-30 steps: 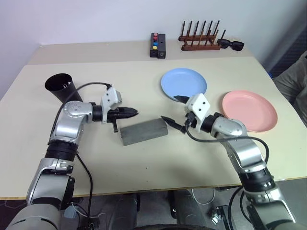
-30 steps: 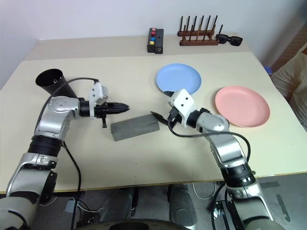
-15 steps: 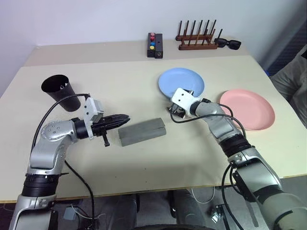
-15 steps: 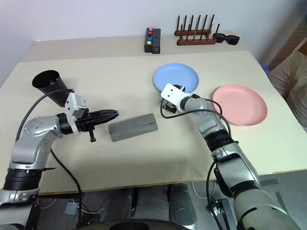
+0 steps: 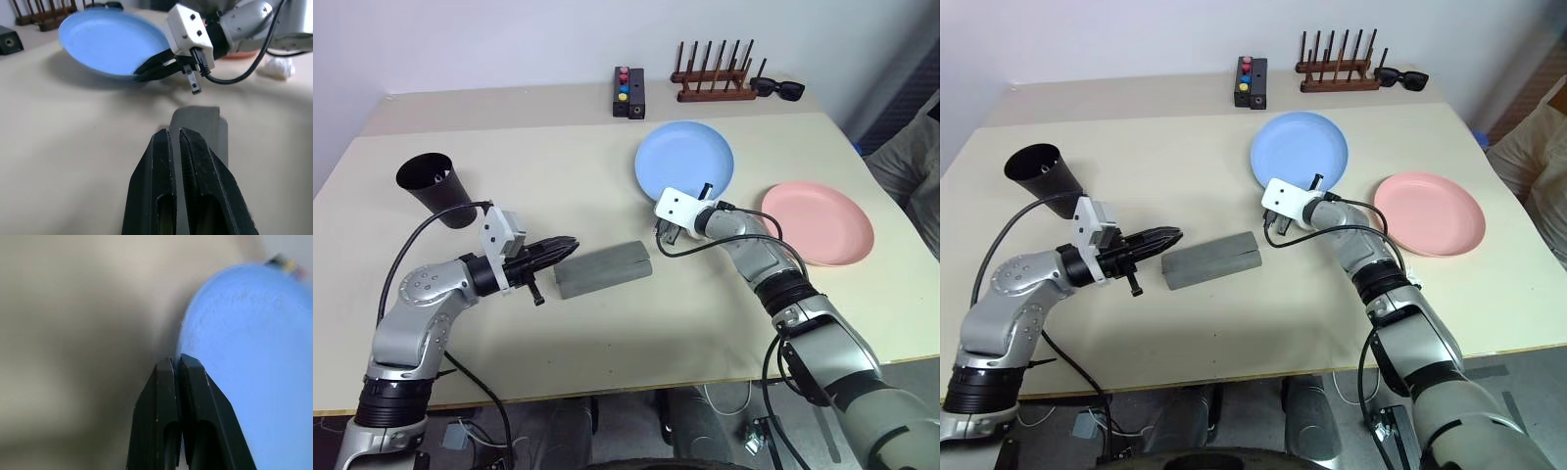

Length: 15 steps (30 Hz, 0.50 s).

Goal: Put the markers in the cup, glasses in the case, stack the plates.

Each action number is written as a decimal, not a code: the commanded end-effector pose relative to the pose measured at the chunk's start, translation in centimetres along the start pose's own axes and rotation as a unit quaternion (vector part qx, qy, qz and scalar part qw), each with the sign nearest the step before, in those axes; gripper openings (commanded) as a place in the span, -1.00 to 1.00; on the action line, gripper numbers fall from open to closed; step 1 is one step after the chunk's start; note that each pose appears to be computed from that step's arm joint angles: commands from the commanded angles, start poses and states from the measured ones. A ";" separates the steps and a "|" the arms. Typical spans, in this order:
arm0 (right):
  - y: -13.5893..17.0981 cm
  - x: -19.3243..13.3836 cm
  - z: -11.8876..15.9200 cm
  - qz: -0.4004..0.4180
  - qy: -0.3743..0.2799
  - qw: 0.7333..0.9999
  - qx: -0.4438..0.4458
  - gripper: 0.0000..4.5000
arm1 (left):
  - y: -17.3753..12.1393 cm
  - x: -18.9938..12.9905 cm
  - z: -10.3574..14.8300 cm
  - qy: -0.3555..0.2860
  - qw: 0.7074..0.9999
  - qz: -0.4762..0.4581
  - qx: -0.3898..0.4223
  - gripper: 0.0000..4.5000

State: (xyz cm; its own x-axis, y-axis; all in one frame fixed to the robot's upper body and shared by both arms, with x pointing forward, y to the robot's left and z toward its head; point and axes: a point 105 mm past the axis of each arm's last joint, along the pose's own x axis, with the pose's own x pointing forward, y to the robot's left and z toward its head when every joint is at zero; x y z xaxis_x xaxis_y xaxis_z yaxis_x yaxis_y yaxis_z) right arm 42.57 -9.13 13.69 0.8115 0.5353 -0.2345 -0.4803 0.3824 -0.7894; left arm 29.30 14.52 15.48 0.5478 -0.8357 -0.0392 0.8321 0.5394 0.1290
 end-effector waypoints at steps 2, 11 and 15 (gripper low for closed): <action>-4.6 -3.0 2.8 -0.074 -0.045 0.996 -0.028 -1.00 | -1.8 1.6 2.1 -0.044 0.998 -0.045 0.004 -0.88; -6.0 -14.6 -2.0 -0.119 0.037 0.989 0.083 -1.00 | -4.2 6.2 2.5 -0.076 0.988 -0.136 -0.016 -0.88; -5.0 -18.1 -4.6 -0.118 0.105 0.983 0.093 -1.00 | -4.6 7.3 2.4 -0.081 0.983 -0.165 -0.020 -0.88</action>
State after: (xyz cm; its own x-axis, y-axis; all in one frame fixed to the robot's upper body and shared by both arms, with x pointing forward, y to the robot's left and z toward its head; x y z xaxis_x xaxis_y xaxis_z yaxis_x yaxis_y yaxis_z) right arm 32.59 -24.08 17.07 0.9362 0.2552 -0.2416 -0.3505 0.6271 -0.6957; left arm 29.42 6.16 16.46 0.2632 -0.9621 0.0708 0.9613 0.2677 0.0646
